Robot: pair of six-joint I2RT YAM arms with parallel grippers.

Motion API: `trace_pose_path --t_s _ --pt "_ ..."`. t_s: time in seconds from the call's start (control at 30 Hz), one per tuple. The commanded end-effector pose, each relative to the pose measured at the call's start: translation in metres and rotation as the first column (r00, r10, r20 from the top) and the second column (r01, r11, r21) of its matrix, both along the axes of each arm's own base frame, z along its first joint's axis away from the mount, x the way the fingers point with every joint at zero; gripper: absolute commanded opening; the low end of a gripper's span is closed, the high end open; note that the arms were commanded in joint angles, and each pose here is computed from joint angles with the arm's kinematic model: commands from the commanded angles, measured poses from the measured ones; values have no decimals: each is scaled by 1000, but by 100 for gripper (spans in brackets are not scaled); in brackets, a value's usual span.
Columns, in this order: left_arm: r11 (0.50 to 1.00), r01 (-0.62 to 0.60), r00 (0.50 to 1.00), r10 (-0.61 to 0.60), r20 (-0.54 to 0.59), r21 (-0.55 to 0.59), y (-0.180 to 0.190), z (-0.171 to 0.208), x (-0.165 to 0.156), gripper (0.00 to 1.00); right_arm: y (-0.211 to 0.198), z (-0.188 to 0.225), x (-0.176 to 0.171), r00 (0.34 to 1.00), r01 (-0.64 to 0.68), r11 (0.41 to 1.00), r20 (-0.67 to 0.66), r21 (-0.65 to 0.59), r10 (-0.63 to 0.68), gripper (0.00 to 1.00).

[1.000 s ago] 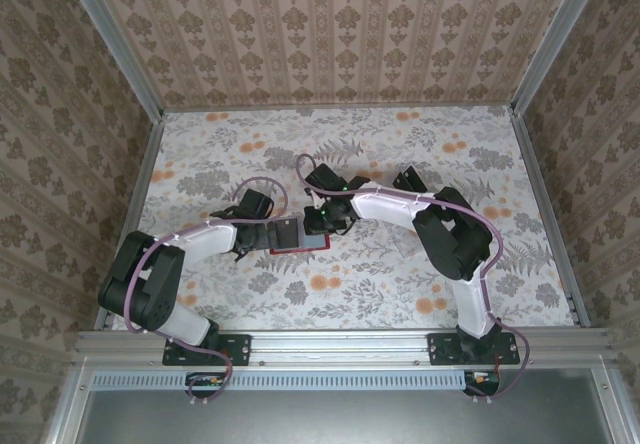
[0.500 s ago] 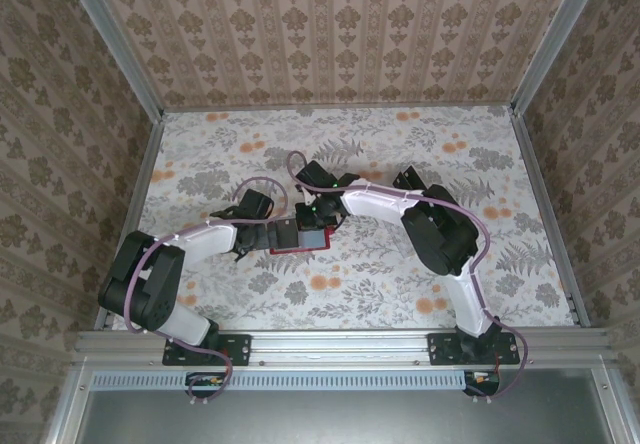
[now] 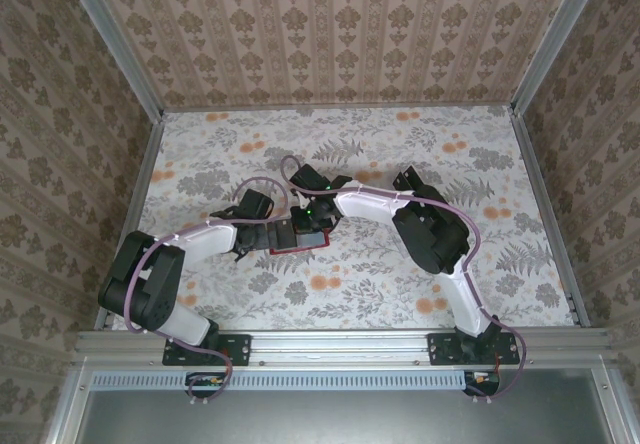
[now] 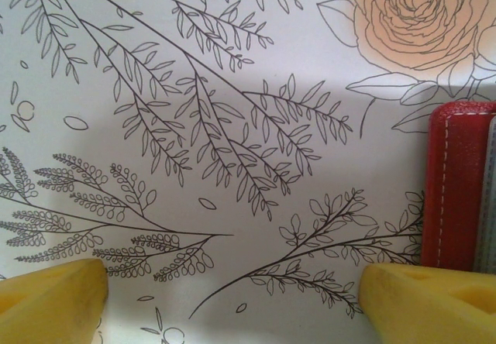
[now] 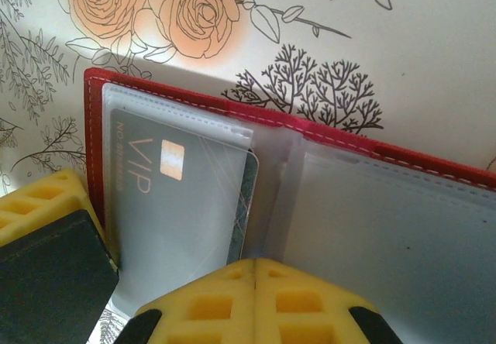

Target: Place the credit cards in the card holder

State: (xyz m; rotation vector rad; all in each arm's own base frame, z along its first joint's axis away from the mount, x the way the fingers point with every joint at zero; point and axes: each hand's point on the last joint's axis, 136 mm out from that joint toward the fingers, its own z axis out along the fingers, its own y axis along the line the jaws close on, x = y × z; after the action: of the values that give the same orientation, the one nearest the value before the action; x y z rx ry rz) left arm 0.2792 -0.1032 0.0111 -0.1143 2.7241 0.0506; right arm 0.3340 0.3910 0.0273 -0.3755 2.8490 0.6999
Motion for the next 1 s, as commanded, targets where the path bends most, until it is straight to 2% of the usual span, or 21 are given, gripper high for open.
trace_pose_path --t_s 0.0,0.13,0.23,0.37,0.5,0.57,0.7,0.97 --pt "998 43 996 -47 -75 -53 -11 -26 -13 100 13 -7 -14 999 -39 999 -34 0 39 6" --pt "998 39 997 -42 -58 -52 -10 -16 -11 100 11 1 -14 999 -39 999 -20 6 39 6" --pt "997 24 999 -26 -24 -69 -6 2 -7 100 8 22 -12 999 -31 999 17 36 31 10" --pt "995 -3 999 7 43 -99 4 34 -1 100 -3 50 -13 997 -25 999 72 49 21 22" --pt "987 -16 996 30 87 -160 7 56 4 100 -29 66 -12 990 5 1000 140 -5 -4 37" --pt "976 5 995 16 94 -217 1 60 7 100 -42 66 -12 986 23 998 164 -52 -14 45" --pt "931 82 991 -38 128 -356 -23 63 15 100 -71 53 -11 980 54 981 196 -185 -18 53" --pt "863 91 992 -38 117 -496 -49 50 24 100 -89 18 0 977 75 950 211 -305 -10 55"
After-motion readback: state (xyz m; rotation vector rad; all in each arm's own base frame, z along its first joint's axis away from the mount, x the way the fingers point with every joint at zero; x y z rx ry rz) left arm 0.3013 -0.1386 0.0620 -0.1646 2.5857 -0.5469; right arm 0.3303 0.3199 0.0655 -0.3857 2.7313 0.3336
